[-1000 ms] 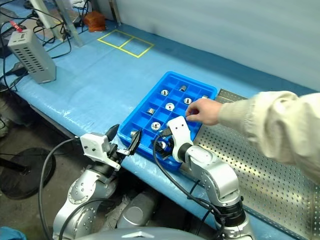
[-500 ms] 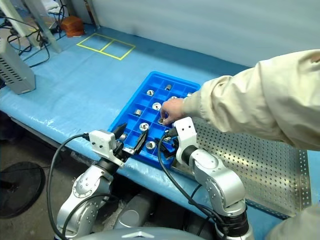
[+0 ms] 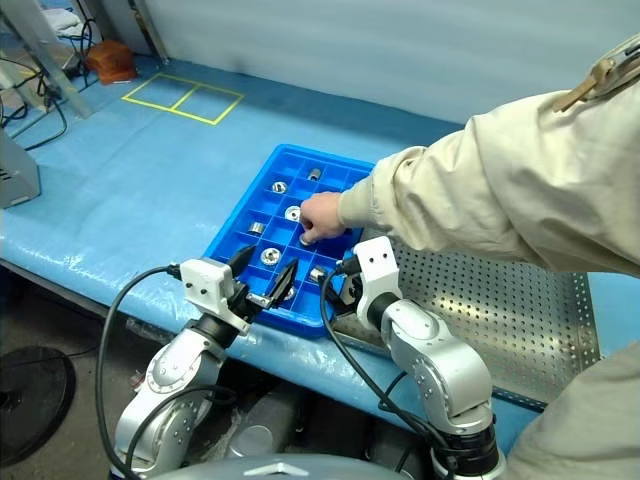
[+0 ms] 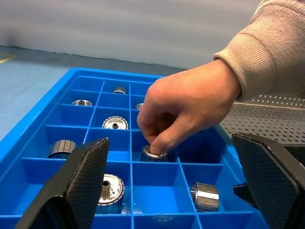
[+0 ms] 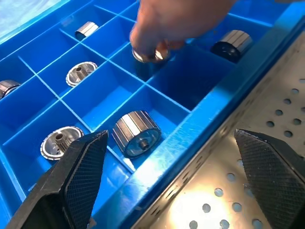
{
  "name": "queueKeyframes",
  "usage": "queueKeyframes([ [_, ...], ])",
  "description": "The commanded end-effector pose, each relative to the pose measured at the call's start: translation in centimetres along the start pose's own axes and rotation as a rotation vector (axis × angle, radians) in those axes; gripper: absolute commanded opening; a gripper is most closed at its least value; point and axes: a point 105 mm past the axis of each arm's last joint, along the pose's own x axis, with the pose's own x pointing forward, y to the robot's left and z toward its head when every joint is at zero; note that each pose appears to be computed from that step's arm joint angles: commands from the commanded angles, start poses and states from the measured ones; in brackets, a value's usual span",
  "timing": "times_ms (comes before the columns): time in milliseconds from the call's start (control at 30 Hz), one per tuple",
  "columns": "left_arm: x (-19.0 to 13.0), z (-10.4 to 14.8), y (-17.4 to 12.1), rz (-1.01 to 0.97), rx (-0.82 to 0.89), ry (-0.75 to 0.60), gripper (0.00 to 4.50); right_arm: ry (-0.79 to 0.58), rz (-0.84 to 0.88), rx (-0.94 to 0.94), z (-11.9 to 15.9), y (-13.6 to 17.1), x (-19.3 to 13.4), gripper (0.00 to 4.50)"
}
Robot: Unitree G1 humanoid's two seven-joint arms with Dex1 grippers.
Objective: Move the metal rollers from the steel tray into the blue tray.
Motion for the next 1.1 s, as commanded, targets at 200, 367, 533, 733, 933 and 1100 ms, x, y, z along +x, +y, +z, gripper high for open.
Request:
queueKeyframes([
  [200,0.3,0.42,-0.56,-0.025,-0.005,-0.023,4.5,-0.032,0.009,-0.008,0.78,0.32,-0.24,4.49],
  [367,0.44,0.37,-0.69,-0.034,-0.006,-0.023,4.5,-0.038,0.009,-0.011,0.97,0.3,-0.26,4.49],
  [533,0.55,0.31,-0.84,-0.044,-0.005,-0.021,4.5,-0.043,0.003,-0.011,1.08,0.21,-0.3,4.49],
  [733,0.68,0.31,-1.0,-0.054,-0.005,-0.022,4.5,-0.049,0.001,-0.009,1.19,0.22,-0.32,4.49],
  [933,0.75,0.31,-1.1,-0.059,-0.004,-0.021,4.5,-0.051,0.0,-0.007,1.2,0.26,-0.33,4.49],
  [1100,0.78,0.3,-1.17,-0.062,-0.004,-0.019,4.5,-0.052,-0.007,-0.003,1.16,0.17,-0.37,4.49],
])
